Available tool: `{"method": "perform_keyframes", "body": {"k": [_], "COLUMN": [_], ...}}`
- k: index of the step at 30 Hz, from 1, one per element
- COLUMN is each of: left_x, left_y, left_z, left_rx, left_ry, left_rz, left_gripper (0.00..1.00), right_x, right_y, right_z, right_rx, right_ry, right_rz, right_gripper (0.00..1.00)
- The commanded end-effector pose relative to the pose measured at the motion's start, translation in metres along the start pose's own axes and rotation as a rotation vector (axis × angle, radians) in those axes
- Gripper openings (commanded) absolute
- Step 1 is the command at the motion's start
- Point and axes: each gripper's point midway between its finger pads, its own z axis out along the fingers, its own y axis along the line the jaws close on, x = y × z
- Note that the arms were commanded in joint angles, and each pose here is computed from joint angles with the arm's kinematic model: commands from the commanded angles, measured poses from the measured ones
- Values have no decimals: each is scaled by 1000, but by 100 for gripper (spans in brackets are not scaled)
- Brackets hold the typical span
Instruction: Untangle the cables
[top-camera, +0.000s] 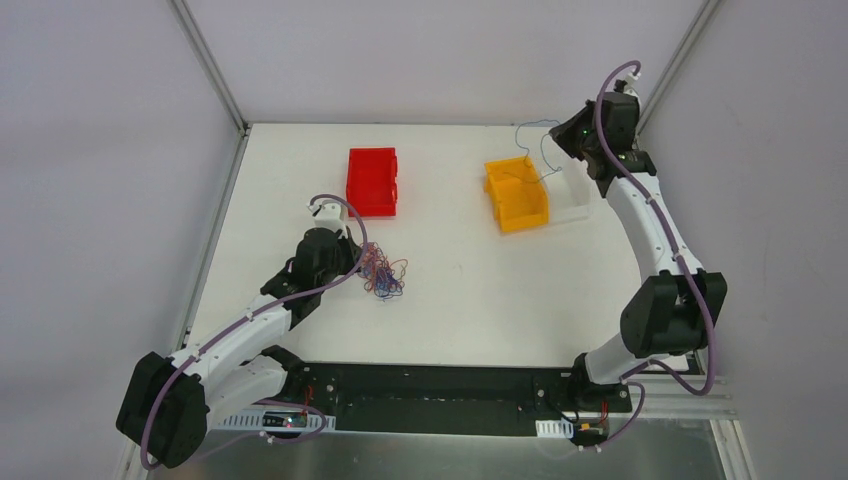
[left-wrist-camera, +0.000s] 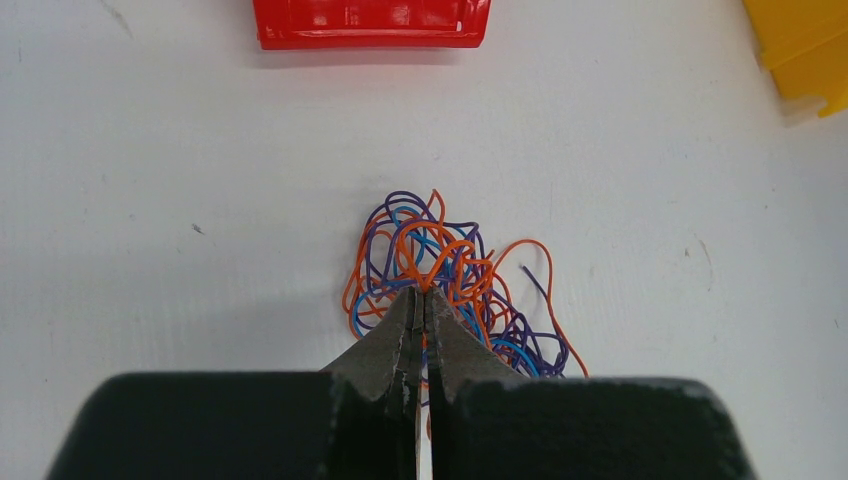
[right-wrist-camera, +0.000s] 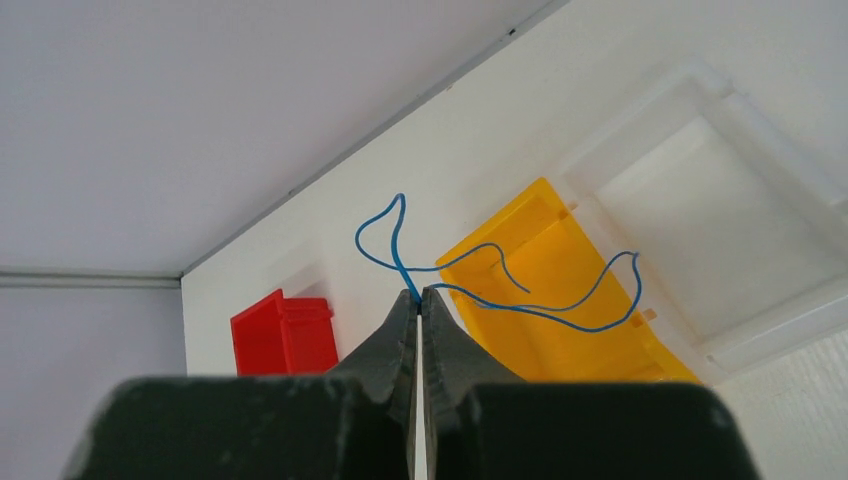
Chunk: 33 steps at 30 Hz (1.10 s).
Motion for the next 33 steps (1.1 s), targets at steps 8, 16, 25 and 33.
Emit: {"method": "perform_keyframes", "body": {"k": [8,16,25,33], "left_x": [-8,-8,-8,-8], "left_y": [-7,-5,-4,-4], "left_z": [2,2,3,3], "left_rx": [28,17,8,7], "left_ry": [-25,-27,-26,-28], "left_rz": [10,15,16,15], "left_gripper": [0,0,0,0], "right_x": [-87,-92,-65,-29], "right_y": [-2,-23,-62,-89], "right_z": [-15,-5,27,57], "right_rx": [-61,7,101,130], "right_ry": [-172,-205,-181,-109], "right_rz": [113,141,182,256], "right_gripper": [0,0,0,0]}}
